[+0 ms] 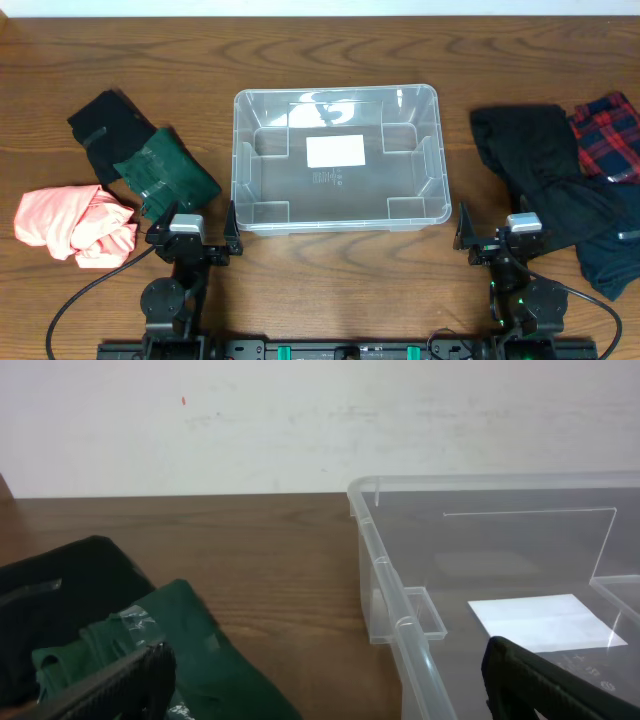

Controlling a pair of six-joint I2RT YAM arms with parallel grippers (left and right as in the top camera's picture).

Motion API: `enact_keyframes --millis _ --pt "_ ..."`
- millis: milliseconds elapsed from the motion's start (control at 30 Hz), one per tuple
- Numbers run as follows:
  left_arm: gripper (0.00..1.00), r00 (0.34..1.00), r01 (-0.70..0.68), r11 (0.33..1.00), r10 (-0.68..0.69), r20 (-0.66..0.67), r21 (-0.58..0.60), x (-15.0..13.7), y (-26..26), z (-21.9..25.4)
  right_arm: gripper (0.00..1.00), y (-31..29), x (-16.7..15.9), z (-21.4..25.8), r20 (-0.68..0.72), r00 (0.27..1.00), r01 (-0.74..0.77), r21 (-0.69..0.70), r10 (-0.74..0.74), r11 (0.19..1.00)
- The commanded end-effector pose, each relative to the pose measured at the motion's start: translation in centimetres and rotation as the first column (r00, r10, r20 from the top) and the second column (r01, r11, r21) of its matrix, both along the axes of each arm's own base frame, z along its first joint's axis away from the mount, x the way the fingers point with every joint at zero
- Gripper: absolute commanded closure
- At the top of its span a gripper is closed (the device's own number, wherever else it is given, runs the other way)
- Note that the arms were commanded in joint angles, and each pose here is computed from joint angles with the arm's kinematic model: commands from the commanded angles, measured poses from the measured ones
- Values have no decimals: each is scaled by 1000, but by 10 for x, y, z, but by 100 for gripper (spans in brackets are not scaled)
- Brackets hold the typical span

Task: Pack container

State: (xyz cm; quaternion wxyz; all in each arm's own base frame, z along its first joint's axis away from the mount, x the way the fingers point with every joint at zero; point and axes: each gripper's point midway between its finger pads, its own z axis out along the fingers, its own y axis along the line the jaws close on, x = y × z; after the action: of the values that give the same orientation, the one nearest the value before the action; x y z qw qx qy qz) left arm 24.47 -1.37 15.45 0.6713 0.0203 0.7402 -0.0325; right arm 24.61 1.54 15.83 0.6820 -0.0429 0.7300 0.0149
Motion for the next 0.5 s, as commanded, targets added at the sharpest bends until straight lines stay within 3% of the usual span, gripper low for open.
enact_keyframes --millis 0,467 --pt "2 999 -3 1000 4 -53 8 -1 0 -17 1 -1 0 -2 -4 1000 3 -13 -3 1000" --pt "2 999 -11 1000 12 -53 9 -1 2 -17 1 1 0 -1 -3 1000 -8 -4 8 1000"
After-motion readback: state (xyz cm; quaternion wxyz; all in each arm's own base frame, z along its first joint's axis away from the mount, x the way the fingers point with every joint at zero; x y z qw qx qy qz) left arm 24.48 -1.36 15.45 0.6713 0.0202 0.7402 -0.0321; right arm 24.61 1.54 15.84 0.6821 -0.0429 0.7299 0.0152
